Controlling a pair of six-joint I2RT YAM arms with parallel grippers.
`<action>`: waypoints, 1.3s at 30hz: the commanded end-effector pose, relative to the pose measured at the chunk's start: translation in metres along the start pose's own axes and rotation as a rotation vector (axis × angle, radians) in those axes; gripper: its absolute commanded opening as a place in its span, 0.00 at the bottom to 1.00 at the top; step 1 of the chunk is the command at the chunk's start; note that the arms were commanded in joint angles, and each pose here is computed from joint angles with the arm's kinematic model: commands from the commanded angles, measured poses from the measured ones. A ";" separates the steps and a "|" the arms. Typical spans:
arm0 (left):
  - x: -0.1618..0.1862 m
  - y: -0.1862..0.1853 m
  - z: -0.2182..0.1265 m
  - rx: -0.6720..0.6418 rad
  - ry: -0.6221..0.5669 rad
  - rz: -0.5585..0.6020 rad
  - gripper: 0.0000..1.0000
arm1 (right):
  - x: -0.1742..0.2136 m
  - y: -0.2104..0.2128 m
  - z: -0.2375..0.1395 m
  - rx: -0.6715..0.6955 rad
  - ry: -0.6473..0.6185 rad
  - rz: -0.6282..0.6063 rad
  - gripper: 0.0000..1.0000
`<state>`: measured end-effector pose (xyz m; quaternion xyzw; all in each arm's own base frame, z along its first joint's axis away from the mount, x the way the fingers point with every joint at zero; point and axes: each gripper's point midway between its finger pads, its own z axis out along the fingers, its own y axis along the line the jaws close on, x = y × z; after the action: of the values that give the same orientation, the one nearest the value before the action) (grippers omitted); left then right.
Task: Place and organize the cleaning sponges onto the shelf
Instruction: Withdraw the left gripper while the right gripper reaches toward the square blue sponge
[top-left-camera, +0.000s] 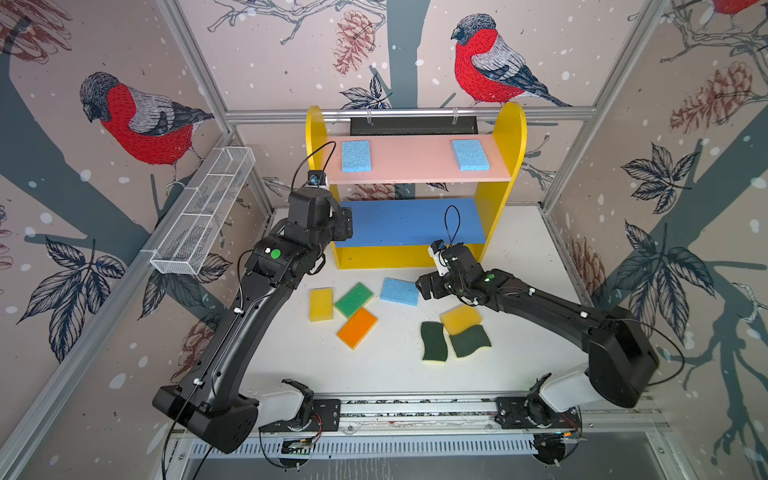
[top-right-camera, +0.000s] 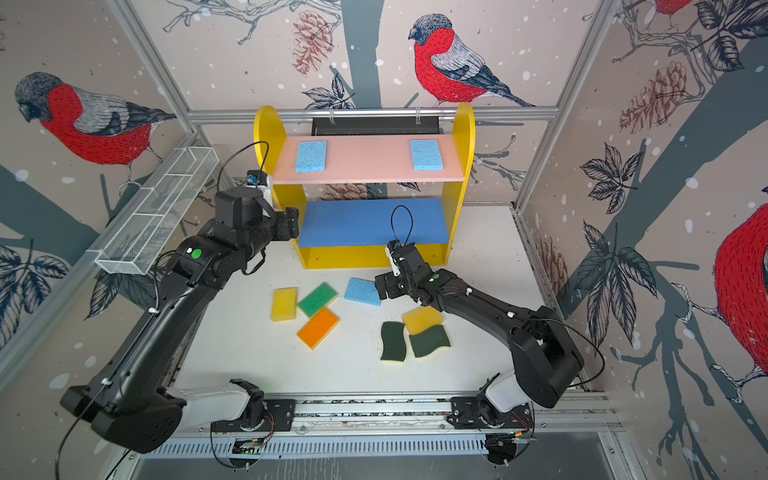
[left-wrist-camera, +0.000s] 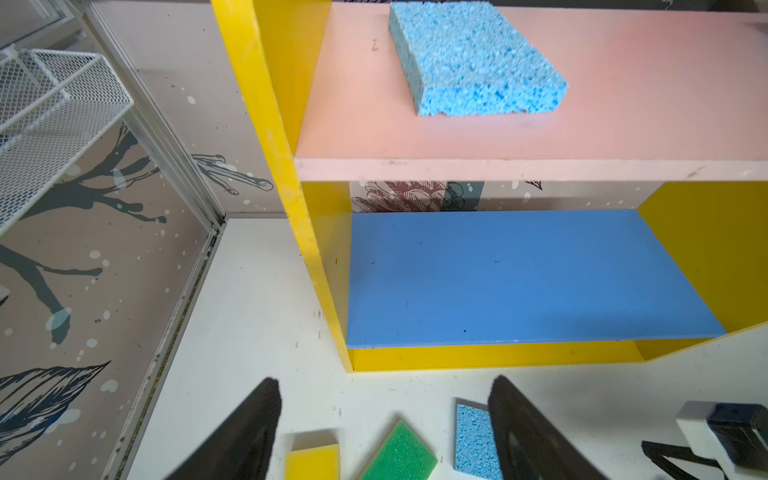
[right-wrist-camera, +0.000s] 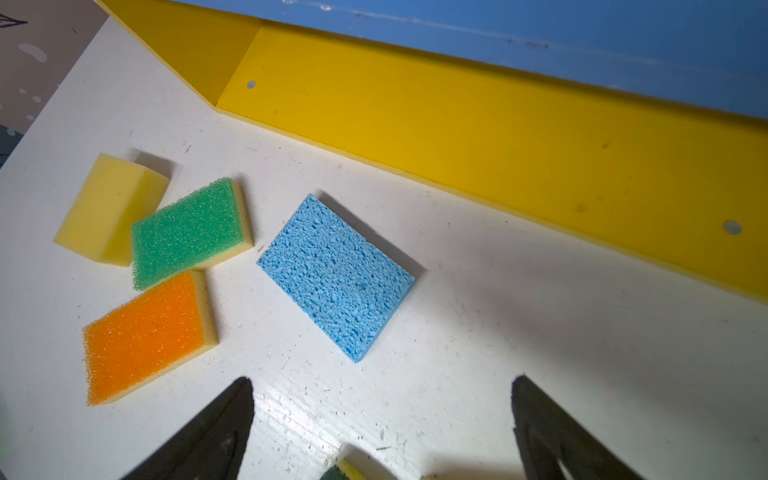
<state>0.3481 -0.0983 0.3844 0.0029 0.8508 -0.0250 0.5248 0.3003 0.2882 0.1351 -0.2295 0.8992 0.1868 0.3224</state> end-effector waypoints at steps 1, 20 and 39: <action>0.012 0.002 0.001 0.005 -0.001 -0.040 0.79 | -0.007 0.013 0.006 -0.049 -0.031 0.018 0.96; 0.141 -0.003 0.045 0.051 0.181 -0.134 0.76 | 0.010 -0.003 0.052 0.010 0.042 0.019 0.90; 0.159 -0.009 0.055 0.079 0.211 -0.118 0.74 | 0.007 -0.016 0.102 -0.010 0.095 0.014 0.75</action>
<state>0.3197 -0.1092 0.2128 -0.0239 0.9056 -0.0784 0.4162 0.3496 0.3147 0.0499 -0.2229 0.9215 0.1704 0.2685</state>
